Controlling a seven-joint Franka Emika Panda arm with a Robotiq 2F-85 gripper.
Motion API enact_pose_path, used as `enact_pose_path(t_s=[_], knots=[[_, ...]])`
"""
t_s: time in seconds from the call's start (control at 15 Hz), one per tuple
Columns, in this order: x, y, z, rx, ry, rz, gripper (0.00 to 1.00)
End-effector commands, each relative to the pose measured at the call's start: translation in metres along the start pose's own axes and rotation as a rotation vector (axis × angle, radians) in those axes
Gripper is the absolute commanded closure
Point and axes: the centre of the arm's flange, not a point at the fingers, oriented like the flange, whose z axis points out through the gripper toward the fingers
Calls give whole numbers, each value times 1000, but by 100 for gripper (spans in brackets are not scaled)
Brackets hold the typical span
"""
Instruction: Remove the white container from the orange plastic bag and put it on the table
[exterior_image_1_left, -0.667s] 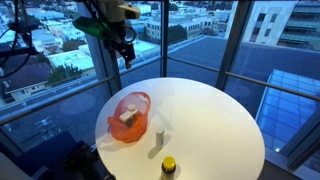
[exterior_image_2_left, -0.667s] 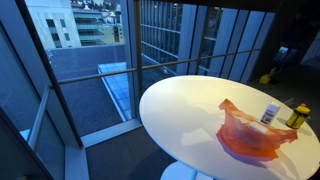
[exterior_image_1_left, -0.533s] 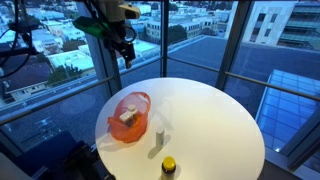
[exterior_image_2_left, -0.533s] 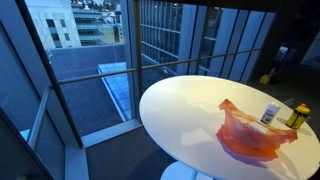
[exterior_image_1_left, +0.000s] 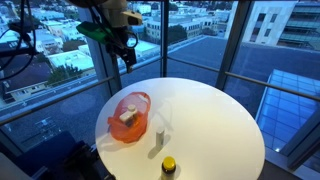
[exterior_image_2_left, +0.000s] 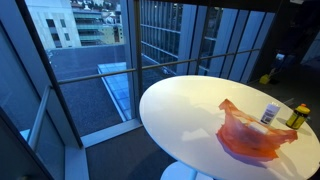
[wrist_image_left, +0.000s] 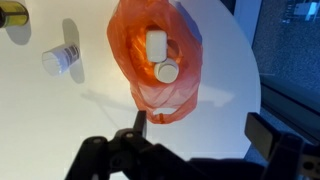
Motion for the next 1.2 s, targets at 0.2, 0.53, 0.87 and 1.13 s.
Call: enact_pose_path(t_s=[0.2,0.53,0.87,1.13], knots=[[17,19,56,-18,-112,34,0],[21,23,106,-55,-171,7,0],[26,15,149,-134,-148,-59,0],[26,8,177,-179,-119,-113,0]])
